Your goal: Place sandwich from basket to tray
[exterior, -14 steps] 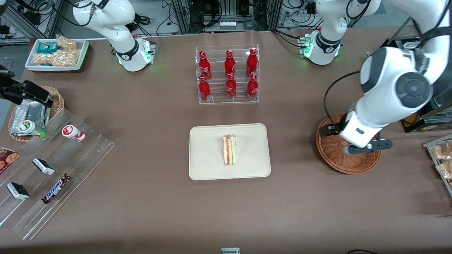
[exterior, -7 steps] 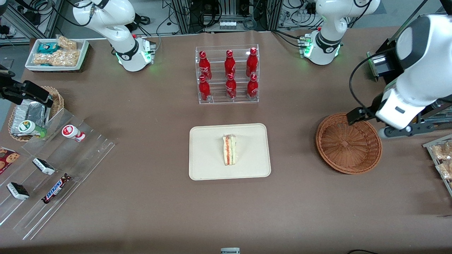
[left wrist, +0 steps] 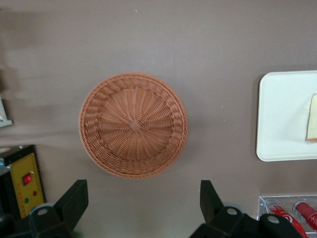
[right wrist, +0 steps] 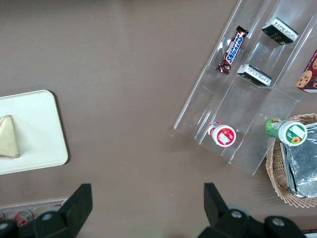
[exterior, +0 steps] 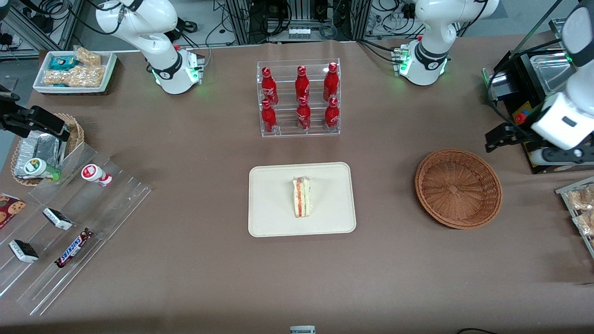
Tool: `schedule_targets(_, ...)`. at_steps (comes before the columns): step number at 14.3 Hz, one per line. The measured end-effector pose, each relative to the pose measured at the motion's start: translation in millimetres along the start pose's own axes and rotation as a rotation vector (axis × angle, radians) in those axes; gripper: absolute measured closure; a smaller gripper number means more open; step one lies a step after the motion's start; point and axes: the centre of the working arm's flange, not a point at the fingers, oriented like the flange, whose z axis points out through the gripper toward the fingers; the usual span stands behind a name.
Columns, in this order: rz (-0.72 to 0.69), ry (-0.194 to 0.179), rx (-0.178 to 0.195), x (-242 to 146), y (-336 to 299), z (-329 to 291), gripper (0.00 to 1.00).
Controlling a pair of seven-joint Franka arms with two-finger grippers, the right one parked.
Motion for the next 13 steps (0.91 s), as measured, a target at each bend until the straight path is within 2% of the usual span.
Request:
schedule_targets(4, -0.003, 0.026, 0.001, 1.1, -4.7, -13.2, 0.0)
schedule_targets(9, 0.011, -0.008, 0.0, -2.7, 3.6, -10.2, 0.0)
schedule_targets(13, 0.017, -0.01, -0.016, -3.1, 8.6, -10.0, 0.0)
